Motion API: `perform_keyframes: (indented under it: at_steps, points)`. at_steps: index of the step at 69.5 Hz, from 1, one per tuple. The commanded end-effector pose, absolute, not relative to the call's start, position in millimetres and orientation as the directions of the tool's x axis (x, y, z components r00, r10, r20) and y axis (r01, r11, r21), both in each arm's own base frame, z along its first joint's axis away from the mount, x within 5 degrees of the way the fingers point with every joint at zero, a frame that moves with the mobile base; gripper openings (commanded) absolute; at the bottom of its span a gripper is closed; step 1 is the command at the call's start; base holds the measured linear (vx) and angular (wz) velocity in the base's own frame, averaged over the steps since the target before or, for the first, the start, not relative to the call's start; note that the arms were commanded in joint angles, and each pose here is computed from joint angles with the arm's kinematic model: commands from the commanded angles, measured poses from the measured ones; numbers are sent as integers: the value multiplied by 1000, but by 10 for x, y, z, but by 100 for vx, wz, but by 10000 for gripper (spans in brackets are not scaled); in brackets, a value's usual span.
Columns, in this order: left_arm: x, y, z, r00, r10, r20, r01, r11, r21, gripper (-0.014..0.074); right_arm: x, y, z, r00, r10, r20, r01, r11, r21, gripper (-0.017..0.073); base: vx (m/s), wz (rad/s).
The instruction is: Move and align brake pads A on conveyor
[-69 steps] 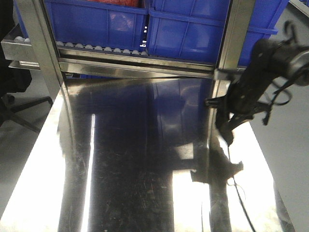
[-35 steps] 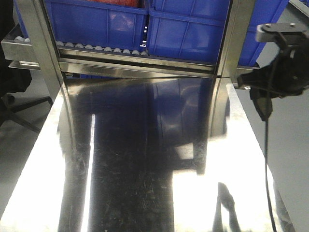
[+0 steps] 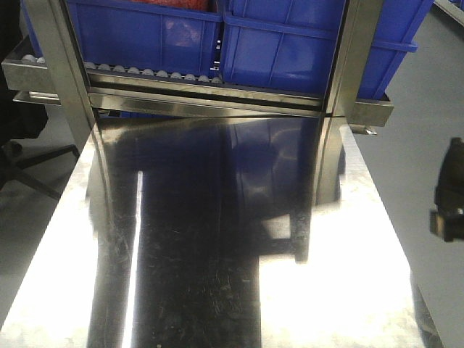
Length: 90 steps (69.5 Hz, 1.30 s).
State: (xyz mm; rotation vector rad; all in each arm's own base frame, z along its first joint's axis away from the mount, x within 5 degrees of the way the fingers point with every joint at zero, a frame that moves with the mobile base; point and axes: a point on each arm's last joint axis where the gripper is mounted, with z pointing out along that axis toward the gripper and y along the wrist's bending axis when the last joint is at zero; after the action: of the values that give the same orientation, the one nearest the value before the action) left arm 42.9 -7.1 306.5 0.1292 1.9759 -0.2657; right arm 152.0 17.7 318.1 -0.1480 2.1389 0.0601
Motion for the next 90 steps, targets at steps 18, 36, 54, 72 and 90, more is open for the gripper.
perform_keyframes:
  at_steps: [18, 36, 54, 72, 90]
  points:
    - [453, -89, 3216, -317, -58, -947, 237, 962, -138, -6, 890, 118, 3238, -167, -53, -985, -136, 990, -30, -6, 0, 0]
    - [453, -89, 3216, -317, -58, -947, 237, 962, -138, -6, 737, 98, 3097, -131, -58, -990, -133, 990, -40, -6, 0, 0]
    - [453, -89, 3216, -317, -58, -947, 237, 962, -138, -6, 736, 99, 3095, -134, -56, -989, -133, 990, -38, -6, 0, 0]
    - [453, -89, 3216, -317, -58, -947, 237, 962, -138, -6, 736, 99, 3094, -135, -56, -989, -134, 990, -38, -6, 0, 0]
    - [453, -89, 3216, -316, -59, -947, 237, 962, -138, -6, 736, 99, 3094, -135, -56, -989, -134, 990, -38, -6, -1, 4]
